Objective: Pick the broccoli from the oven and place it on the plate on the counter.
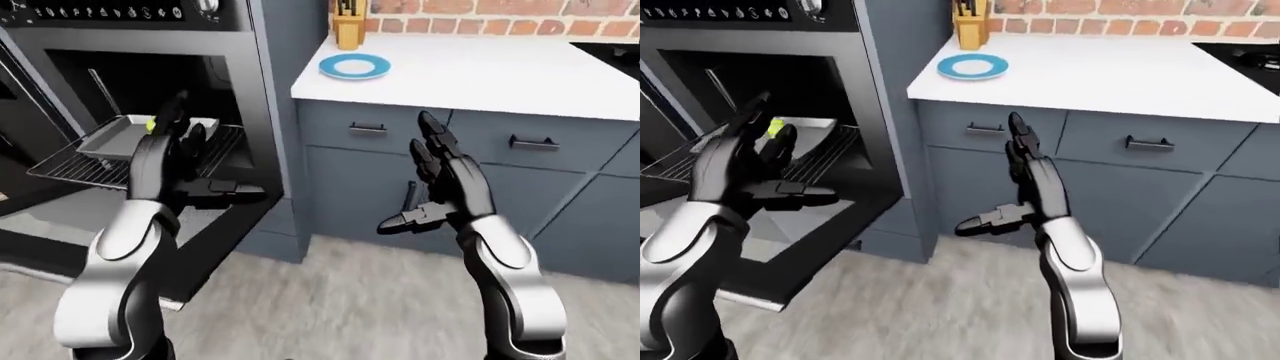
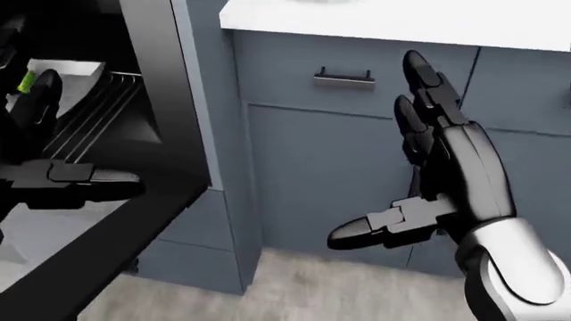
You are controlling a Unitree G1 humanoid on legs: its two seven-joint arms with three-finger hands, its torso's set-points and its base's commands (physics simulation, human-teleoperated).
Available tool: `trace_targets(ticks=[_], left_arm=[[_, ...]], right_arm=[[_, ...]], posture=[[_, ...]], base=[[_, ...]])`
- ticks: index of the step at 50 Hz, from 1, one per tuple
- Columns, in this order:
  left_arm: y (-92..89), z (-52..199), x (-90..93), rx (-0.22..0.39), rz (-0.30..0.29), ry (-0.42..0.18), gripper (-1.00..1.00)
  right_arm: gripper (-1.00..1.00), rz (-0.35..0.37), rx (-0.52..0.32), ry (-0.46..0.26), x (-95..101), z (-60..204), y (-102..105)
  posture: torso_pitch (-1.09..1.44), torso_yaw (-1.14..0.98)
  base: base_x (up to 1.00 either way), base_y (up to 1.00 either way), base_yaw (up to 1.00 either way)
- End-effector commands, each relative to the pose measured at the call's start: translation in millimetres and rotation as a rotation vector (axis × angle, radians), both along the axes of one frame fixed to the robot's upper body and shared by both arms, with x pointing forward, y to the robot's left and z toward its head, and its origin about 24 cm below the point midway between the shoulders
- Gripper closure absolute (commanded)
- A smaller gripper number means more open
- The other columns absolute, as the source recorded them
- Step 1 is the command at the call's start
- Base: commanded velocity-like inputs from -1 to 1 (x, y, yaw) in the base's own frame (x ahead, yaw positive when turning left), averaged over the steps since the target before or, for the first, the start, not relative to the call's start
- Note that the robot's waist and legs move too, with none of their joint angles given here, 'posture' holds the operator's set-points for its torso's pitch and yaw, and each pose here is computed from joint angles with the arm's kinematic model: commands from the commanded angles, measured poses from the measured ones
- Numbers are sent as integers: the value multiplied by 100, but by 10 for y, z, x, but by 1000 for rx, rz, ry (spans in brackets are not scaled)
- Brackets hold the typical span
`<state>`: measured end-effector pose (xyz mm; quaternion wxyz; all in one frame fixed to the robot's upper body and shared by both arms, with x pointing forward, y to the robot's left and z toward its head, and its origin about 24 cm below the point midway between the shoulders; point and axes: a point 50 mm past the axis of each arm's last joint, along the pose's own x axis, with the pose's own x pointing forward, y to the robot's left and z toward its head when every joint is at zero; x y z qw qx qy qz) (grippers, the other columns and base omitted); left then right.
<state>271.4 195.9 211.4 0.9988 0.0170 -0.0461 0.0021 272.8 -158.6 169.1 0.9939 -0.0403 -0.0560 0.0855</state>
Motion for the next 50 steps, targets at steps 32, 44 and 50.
trace_targets(ticks=[32, 44, 50], left_arm=[[-43, 3, 7, 15, -17, -53, -100], [-100, -1, -13, 24, -25, -51, -100], [-118, -1, -14, 26, -33, -51, -100]], right_arm=[[-100, 50, -36, -95, -4, 170, 78], [-100, 31, -45, -97, -3, 175, 3], [-100, 11, -33, -96, 30, 204, -27]], posture=[[0, 0], [0, 0], [0, 0]], base=[[8, 0, 100], [9, 0, 100], [9, 0, 67]])
